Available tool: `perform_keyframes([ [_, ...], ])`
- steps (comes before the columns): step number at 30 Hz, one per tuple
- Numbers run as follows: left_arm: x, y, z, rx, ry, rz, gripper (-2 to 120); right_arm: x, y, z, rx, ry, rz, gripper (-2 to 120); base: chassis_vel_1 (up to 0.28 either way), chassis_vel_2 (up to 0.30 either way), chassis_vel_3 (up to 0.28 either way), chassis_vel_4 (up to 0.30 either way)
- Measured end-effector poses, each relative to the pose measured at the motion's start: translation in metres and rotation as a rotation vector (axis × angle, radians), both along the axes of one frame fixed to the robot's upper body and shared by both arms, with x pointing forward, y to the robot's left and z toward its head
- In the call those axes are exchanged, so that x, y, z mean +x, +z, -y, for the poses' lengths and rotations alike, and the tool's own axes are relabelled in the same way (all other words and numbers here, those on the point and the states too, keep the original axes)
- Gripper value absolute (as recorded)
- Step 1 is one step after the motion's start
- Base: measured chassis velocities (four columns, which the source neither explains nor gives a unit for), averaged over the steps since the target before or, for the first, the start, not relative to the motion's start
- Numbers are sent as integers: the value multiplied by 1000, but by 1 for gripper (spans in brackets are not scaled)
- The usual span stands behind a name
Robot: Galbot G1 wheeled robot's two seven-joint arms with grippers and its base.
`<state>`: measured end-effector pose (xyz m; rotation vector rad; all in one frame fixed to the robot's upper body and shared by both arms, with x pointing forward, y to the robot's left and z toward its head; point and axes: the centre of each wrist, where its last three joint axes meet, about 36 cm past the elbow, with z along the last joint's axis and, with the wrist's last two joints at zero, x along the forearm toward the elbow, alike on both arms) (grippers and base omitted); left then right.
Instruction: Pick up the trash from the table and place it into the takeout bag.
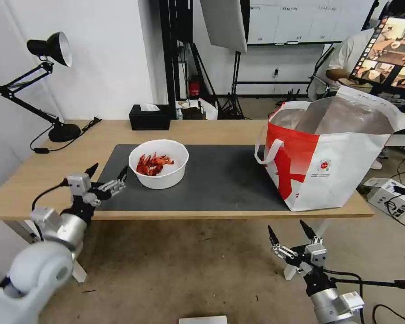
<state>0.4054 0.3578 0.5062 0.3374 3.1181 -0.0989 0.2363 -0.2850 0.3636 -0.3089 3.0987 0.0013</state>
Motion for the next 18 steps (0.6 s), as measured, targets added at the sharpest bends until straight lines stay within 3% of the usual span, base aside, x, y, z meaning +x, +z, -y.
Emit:
perform_keyframes([
  [5, 26, 20, -8, -65, -3, -66, 100, 0, 0, 0, 0, 0, 0, 100, 0, 0, 0, 0],
  [10, 46, 40, -23, -136, -11, -189, 100, 0, 0, 0, 0, 0, 0, 100, 0, 0, 0, 0],
  [14, 63, 51, -31, -154, -43, -286, 100, 0, 0, 0, 0, 0, 0, 100, 0, 0, 0, 0],
  [17, 92, 55, -39, -228, -102, -430, 100, 0, 0, 0, 0, 0, 0, 100, 0, 0, 0, 0],
  [18, 92, 55, -39, -228, -102, -430, 100, 0, 0, 0, 0, 0, 0, 100, 0, 0, 0, 0],
])
